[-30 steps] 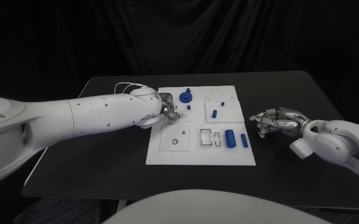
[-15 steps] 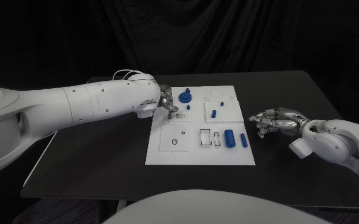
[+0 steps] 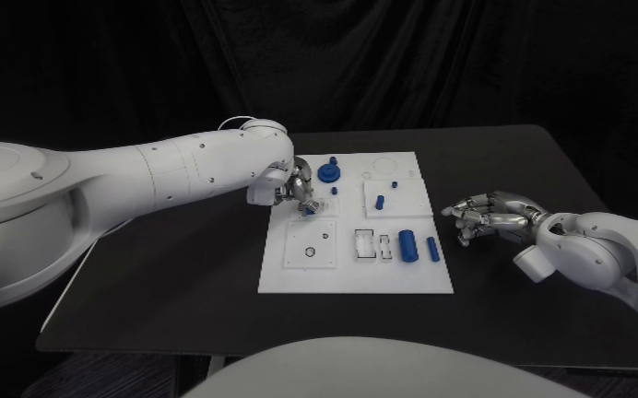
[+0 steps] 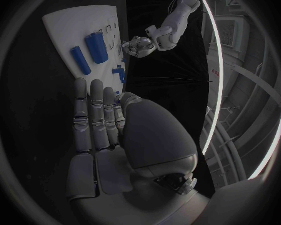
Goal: Assemble the parts on the task board
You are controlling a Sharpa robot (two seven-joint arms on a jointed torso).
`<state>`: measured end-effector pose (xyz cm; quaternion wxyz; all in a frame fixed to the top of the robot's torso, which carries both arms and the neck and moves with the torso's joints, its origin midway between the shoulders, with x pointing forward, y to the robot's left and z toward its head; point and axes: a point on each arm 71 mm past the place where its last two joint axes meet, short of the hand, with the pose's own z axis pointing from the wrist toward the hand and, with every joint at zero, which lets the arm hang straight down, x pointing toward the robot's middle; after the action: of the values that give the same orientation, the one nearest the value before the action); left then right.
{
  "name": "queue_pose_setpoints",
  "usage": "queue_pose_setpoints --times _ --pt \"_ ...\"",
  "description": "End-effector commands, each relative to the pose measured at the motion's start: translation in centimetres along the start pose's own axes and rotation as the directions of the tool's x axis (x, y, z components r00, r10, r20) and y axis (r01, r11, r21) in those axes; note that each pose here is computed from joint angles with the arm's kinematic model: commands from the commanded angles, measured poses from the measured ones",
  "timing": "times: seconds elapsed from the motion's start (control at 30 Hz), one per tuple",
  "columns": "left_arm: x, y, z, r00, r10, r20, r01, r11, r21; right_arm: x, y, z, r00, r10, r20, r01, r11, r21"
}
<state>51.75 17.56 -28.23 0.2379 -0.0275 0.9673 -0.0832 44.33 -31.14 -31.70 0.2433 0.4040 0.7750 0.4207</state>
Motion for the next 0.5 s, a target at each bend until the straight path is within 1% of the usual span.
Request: queue_pose_setpoints --times 0.03,0.23,0.5 --pt "0.09 -0.30 0.17 0.994 0.030 -0.103 -0.031 0.999 -0.013 0.2 -0.2 0.0 1.000 0.002 -0.018 -0.002 1.000 0.016" --pt "-0.69 -0.50 0.63 0.995 0.021 -0.094 -0.024 0.999 -0.035 0.3 -0.2 0.0 1.000 0.003 -0.019 -0.002 1.000 0.016" --pt "-1.37 -0.72 1.06 0.997 0.007 -0.074 -0.011 0.998 -0.062 0.4 -0.1 0.1 1.000 0.002 -0.021 -0.002 1.000 0.014"
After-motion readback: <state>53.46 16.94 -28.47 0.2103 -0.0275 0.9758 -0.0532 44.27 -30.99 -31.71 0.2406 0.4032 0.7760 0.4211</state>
